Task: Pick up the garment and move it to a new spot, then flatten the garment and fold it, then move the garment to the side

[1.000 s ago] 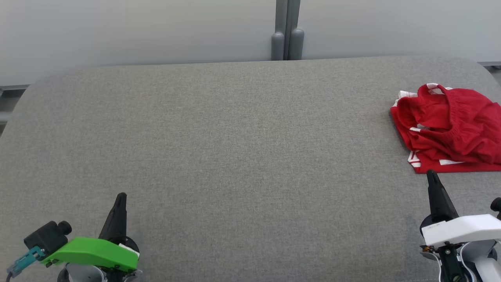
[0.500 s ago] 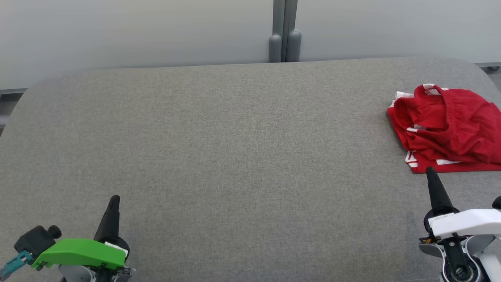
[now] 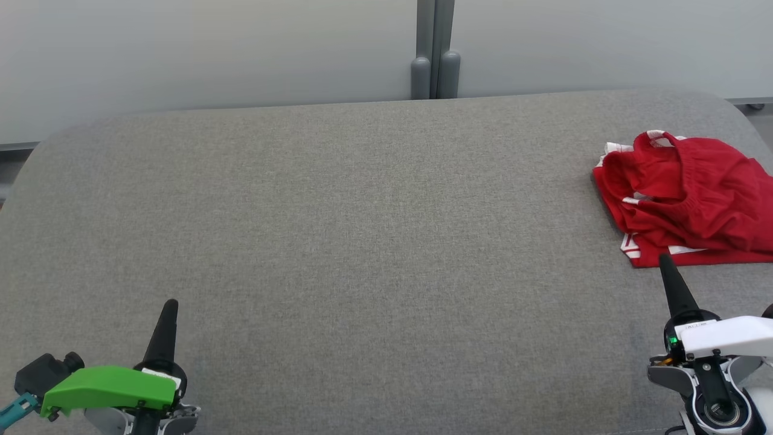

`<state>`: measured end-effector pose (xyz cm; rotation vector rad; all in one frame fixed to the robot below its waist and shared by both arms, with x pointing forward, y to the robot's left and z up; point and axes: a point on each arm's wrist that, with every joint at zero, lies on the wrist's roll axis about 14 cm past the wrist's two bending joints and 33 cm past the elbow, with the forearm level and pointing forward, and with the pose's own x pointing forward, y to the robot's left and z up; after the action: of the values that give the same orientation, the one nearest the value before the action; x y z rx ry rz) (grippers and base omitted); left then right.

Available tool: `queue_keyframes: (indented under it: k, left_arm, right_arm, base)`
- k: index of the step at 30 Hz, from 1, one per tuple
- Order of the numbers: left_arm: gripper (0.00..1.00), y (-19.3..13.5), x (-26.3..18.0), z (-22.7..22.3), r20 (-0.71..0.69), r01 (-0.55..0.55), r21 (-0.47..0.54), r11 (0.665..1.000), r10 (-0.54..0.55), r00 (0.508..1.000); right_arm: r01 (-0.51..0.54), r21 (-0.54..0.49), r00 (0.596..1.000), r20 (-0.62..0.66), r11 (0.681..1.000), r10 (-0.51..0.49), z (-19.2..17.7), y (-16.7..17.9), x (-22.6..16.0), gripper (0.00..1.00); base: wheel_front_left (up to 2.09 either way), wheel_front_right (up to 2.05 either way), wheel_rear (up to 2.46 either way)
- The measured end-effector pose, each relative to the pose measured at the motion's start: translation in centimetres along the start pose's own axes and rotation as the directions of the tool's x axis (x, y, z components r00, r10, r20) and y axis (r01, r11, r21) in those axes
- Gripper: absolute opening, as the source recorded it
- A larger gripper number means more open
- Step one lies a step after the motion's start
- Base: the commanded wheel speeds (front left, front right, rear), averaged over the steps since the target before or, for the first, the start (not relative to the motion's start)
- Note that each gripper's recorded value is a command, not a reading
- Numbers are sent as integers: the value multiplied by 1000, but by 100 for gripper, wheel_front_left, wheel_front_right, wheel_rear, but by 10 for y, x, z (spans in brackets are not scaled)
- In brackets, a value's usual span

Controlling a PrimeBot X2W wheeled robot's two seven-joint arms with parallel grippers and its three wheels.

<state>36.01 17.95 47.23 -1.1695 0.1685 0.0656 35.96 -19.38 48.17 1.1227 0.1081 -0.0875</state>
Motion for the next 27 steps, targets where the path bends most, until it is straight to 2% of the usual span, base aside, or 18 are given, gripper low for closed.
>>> queue_keyframes:
  k: [14,27]
  left_arm:
    - [0,-2,3,2,2,20,-153,988,-20,1000]
    - [0,-3,5,7,17,44,-294,955,-41,999]
  right_arm:
    - [-1,175,1000,-1,985,1,1,-2,3,0]
    - [-27,341,1000,14,940,24,8,0,8,0]
  base:
    - [0,0,0]
    - [0,0,0]
